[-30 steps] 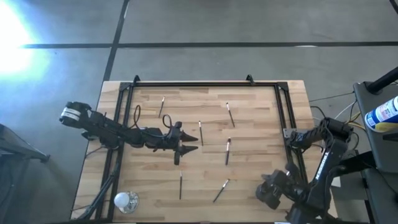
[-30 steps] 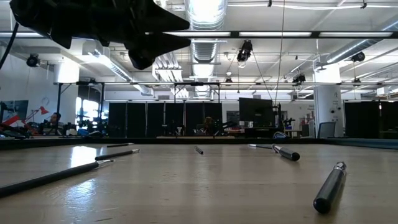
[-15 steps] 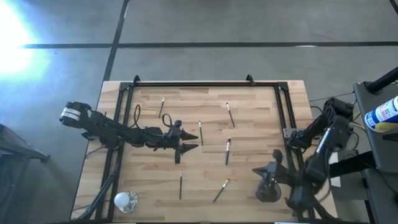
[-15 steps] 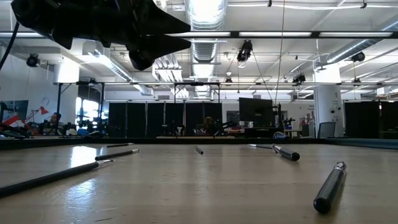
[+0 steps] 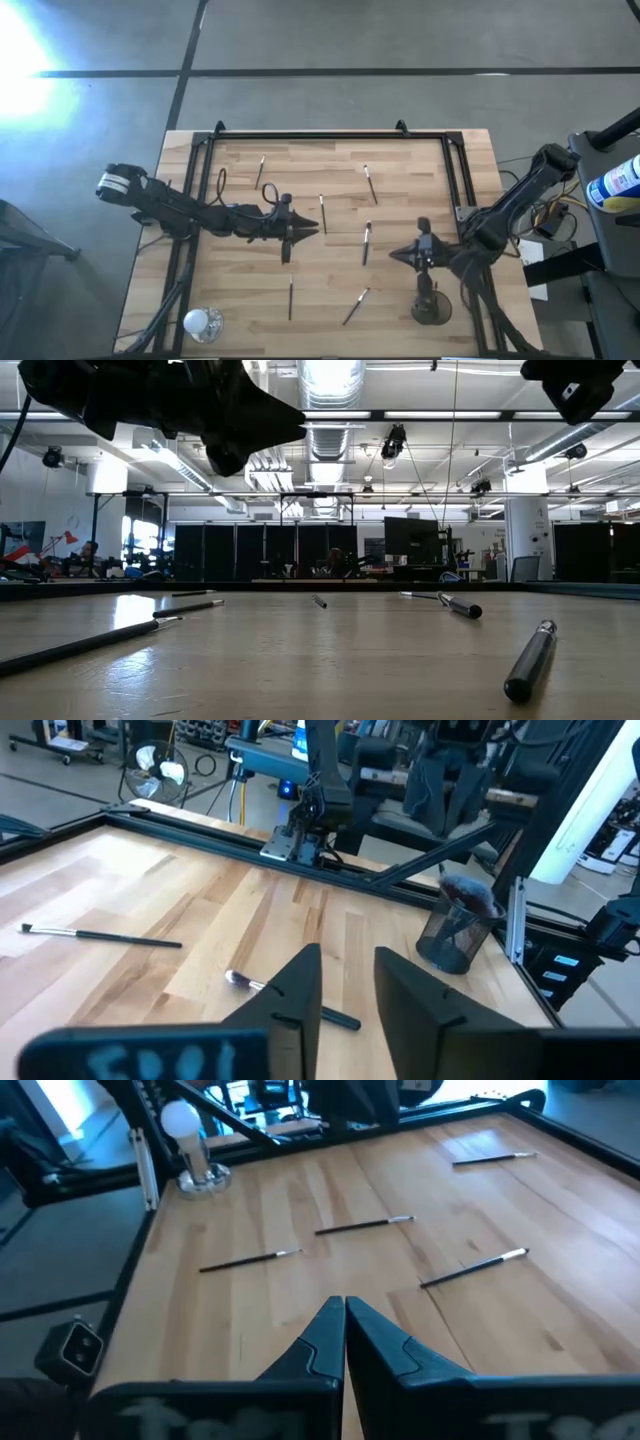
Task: Sort items
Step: Put the eyeshadow brush into the wire basket
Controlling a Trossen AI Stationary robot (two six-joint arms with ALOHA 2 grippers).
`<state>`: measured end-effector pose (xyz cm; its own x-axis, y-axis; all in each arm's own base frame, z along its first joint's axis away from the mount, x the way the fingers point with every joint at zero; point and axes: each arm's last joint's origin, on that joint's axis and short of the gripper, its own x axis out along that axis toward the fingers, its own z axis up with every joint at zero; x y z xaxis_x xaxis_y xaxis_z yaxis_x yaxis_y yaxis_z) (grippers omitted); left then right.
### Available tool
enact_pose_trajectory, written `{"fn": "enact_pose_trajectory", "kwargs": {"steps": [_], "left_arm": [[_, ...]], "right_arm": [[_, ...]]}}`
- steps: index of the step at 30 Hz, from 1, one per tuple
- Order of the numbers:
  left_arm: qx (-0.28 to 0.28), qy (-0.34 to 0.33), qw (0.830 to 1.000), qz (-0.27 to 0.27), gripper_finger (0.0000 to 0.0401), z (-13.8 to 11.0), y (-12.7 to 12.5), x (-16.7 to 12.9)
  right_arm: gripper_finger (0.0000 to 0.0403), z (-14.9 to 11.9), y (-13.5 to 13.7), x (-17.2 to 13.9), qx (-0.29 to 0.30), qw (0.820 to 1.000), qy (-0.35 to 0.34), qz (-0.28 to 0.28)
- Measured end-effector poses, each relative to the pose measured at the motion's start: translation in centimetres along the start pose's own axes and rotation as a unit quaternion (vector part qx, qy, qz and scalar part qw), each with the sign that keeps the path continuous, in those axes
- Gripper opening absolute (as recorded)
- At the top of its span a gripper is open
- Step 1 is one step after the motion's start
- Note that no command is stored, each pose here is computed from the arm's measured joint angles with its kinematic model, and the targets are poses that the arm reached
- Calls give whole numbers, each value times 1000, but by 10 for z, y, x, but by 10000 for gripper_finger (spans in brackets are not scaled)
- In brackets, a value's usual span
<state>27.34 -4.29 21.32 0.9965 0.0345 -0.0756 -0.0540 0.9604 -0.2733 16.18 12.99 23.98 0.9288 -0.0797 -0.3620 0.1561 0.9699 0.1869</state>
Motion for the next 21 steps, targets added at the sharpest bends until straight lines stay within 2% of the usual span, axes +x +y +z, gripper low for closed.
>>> {"fn": "enact_pose_trajectory", "kwargs": {"steps": [3, 7, 9, 11, 16, 21], "left_arm": [[0, 2, 1000, 1, 70, 0, 0, 0], [-16, 3, 1000, 25, 53, -1, 3, 0], [-28, 13, 998, 52, 44, -5, 5, 0], [-36, 25, 995, 88, 33, -8, 8, -1], [-59, 62, 978, 188, 4, -14, 14, 0], [-103, 132, 955, 245, 8, -12, 13, 2]], "right_arm": [[8, 5, -4, -2, -4, 1000, -8, -4], [8, -3, -19, 9, -11, 999, -9, -49], [8, -10, -29, 21, 6, 998, -14, -67], [8, -17, -42, 33, 27, 998, -23, -59], [8, -12, -67, 52, 24, 995, -91, -7], [8, -3, -88, 57, 0, 992, -117, -36]]}}
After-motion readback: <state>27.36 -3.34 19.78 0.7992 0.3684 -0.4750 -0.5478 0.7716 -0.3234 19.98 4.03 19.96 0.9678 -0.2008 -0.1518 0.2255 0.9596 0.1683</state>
